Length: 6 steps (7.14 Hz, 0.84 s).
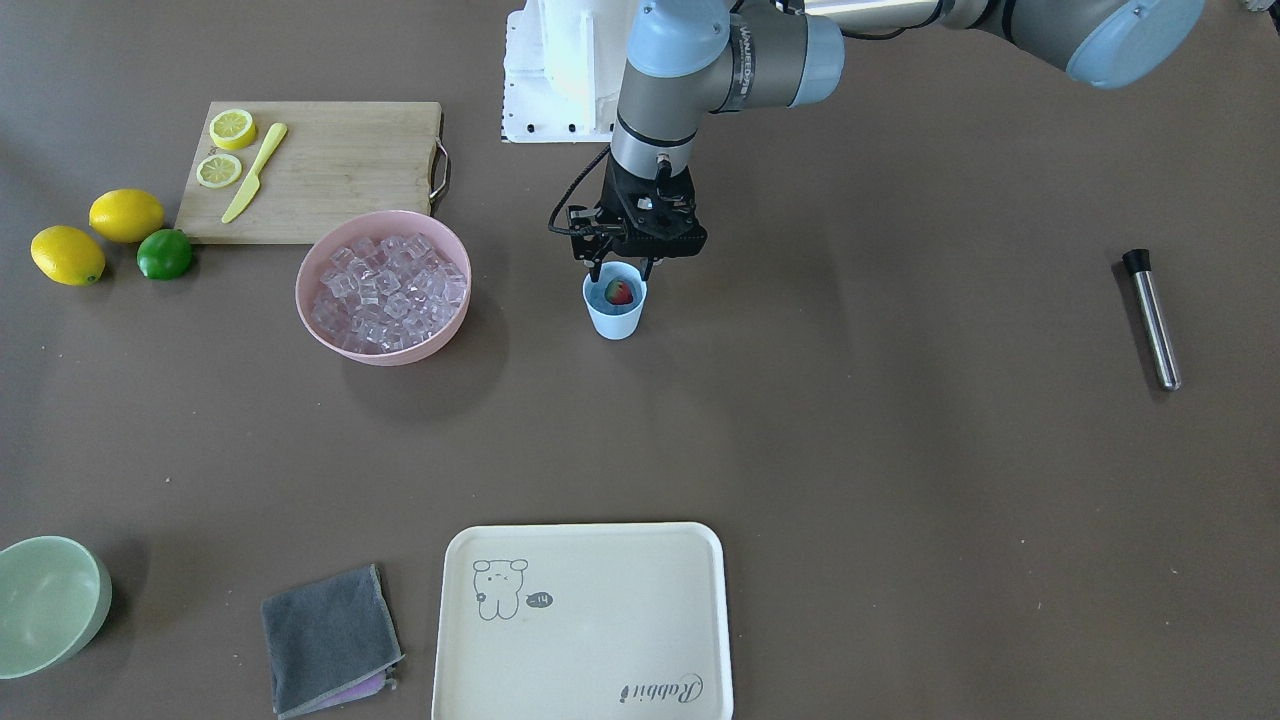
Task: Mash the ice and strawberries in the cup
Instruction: 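Lower the strawberry over the cup and open the left gripper, then withdraw the left arm away from the cup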
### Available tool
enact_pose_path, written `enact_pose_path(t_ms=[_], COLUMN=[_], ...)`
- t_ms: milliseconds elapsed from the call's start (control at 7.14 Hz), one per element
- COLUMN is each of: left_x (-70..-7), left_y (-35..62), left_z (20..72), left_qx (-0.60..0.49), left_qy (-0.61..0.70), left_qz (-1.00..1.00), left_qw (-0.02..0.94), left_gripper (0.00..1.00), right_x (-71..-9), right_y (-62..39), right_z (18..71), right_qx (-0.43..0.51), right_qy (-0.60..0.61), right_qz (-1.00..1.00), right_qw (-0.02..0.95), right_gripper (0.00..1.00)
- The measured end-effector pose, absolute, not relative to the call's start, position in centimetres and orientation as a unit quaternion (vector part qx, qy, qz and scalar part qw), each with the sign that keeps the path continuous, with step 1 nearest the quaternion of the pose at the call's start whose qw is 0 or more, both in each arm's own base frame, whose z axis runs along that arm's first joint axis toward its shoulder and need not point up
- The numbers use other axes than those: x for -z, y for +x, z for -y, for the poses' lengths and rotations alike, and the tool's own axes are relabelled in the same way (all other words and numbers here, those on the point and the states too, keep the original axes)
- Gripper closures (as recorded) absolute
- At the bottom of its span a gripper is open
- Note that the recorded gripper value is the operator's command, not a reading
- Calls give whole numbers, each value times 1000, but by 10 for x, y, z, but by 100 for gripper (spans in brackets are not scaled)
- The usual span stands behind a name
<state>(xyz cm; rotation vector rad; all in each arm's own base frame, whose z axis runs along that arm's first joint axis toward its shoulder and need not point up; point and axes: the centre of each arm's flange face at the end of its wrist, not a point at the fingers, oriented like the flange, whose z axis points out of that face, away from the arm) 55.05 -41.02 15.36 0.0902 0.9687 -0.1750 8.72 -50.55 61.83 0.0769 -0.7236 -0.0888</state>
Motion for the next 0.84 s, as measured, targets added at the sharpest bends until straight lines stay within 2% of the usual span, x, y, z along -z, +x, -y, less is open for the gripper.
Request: enact_pose_path(t_ms=[280, 420, 841], left_x=[-164, -191, -318], left_y=[532, 514, 418], left_z=[418, 424, 468], left_qx=[80, 63, 27], left_qy=[53, 65, 77], left_qz=[-463, -451, -426], left_qw=[881, 888, 901], left_gripper=[2, 1, 1], right_x=[-614, -608, -607], right_y=[87, 87, 87], right_z=[509, 514, 517], right_qx=[45, 46, 46], right_qy=[42, 46, 46], right_qz=[354, 354, 355], right_qw=[933, 933, 932], right_gripper=[0, 0, 0])
